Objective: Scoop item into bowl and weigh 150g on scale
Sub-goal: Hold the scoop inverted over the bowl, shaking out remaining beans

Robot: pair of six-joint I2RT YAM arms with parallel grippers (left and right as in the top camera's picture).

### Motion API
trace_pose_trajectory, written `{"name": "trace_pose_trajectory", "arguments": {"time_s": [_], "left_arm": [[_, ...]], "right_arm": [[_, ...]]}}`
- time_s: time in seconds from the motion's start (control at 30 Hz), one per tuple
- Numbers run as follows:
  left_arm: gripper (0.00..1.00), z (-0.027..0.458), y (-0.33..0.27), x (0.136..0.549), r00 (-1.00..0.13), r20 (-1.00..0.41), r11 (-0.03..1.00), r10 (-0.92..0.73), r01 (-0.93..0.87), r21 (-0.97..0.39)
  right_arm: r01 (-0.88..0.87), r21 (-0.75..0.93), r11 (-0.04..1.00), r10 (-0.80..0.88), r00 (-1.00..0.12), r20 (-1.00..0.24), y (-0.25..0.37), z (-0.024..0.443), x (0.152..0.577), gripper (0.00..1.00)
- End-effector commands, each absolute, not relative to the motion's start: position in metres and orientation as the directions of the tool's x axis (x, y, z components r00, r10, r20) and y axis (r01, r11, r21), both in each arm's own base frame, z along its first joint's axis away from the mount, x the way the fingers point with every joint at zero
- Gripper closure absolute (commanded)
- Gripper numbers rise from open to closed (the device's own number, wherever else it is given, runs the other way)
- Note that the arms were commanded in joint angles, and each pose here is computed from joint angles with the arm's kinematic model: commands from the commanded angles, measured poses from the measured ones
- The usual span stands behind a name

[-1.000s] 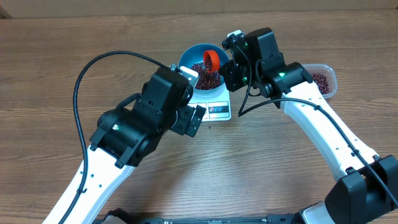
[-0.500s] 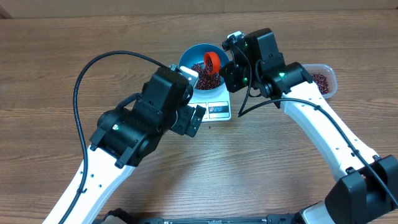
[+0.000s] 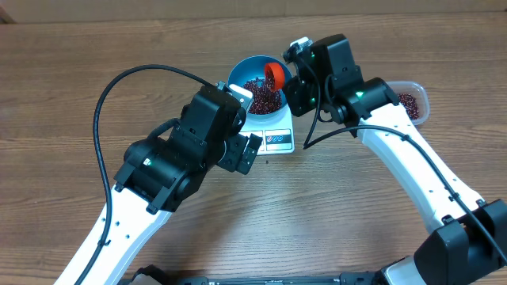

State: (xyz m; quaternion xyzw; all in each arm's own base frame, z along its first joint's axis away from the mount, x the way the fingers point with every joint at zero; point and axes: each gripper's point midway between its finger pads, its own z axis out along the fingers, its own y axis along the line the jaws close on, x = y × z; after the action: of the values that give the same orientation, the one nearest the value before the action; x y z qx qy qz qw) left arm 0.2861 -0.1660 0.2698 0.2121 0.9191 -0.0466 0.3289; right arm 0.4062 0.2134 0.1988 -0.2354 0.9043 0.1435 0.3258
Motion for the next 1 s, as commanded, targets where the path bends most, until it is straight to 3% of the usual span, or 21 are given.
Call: {"name": "trace_pose_trajectory", "arguments": {"time_s": [0.0,0.97], "left_arm": [[0.0,0.2703,-0.1662,0.288,-0.689,-0.625,0.901,0.368,0.43,0.057],[0.0,0.2703,-0.1662,0.288,-0.689,-0.625,0.901,0.368,0.43,0.057]], "right_arm": [[-0.531,-0.014,0.847,-0.382,-0.59,-0.711,0.2157,0.2297,0.4082,0.96],[-0.545,-0.042,0.837,-0.411,-0.577,-0.706,0.2199,0.2288,0.4053,0.96]]}}
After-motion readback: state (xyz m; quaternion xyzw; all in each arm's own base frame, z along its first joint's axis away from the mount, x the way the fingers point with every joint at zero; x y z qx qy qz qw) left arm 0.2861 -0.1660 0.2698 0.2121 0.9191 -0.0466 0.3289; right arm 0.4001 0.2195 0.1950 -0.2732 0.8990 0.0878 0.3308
